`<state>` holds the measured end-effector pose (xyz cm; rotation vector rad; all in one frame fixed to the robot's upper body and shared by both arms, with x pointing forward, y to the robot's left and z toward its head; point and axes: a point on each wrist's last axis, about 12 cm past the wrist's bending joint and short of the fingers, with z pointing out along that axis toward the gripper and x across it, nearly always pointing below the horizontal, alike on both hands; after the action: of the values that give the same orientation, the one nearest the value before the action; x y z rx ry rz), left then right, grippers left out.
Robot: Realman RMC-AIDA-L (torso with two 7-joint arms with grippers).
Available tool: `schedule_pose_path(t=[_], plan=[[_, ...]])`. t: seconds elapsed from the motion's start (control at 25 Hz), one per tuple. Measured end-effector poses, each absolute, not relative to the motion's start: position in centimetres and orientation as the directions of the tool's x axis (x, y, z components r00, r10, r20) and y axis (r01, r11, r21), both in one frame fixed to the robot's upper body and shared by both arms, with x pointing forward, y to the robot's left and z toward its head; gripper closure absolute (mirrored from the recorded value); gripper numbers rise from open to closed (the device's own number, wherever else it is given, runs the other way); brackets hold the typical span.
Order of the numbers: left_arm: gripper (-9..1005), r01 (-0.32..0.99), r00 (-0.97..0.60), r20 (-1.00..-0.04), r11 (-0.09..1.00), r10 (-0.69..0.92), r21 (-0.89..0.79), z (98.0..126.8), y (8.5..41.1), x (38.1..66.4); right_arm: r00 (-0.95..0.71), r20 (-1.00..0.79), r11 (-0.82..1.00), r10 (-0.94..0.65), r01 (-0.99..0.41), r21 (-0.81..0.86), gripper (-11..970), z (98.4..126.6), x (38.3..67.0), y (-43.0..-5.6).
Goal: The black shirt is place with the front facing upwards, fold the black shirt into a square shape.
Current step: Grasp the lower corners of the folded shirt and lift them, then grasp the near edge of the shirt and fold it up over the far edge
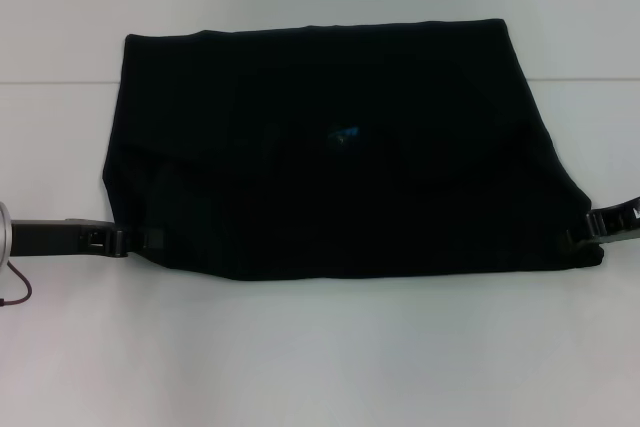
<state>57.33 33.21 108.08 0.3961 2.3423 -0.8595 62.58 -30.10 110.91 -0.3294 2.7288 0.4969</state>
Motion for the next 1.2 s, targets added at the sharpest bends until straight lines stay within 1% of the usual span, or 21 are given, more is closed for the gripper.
schedule_pose_path(t=[0.16,0.28,0.4,0.56,0.72,0.84,1.0,1.08,1.2], plan=[[961,0.459,-0.773,-0.631,0.745,0.067,-0.483,108.1,33.2,57.3,-0.913,-0.374,0.911,-0.163,-0.284,0.298,627,110.9,62.6,-30.1],[962,0.455,-0.783,-0.618,0.739,0.065,-0.498,108.0,33.1,57.2,-0.913,-0.373,0.91,-0.166,-0.288,0.299,849,111.0,62.6,-30.0],[962,0.447,-0.807,-0.586,0.723,0.071,-0.528,108.4,33.1,57.2,-0.915,-0.358,0.9,-0.185,-0.305,0.313,863,111.3,62.4,-30.0],[963,0.454,-0.853,-0.506,0.658,0.126,-0.601,109.3,32.9,56.5,-0.914,-0.315,0.863,-0.257,-0.364,0.351,876,112.5,61.5,-30.1],[964,0.453,-0.889,-0.395,0.573,0.232,-0.683,110.1,32.8,54.6,-0.891,-0.273,0.812,-0.362,-0.445,0.378,877,113.3,59.7,-30.9],[963,0.447,-0.89,-0.303,0.513,0.341,-0.733,110.4,33.0,52.7,-0.864,-0.225,0.753,-0.449,-0.502,0.426,877,113.2,57.7,-31.7],[963,0.421,-0.872,-0.205,0.467,0.445,-0.777,110.5,33.4,50.6,-0.813,-0.166,0.657,-0.558,-0.555,0.51,877,112.7,55.2,-32.1],[962,0.411,-0.862,-0.181,0.442,0.474,-0.797,110.6,33.3,50.1,-0.78,-0.144,0.607,-0.61,-0.576,0.548,877,112.3,54.0,-31.9],[962,0.4,-0.85,-0.15,0.433,0.505,-0.807,110.3,33.0,49.7,-0.745,-0.113,0.567,-0.658,-0.588,0.577,876,111.5,52.9,-31.4]])
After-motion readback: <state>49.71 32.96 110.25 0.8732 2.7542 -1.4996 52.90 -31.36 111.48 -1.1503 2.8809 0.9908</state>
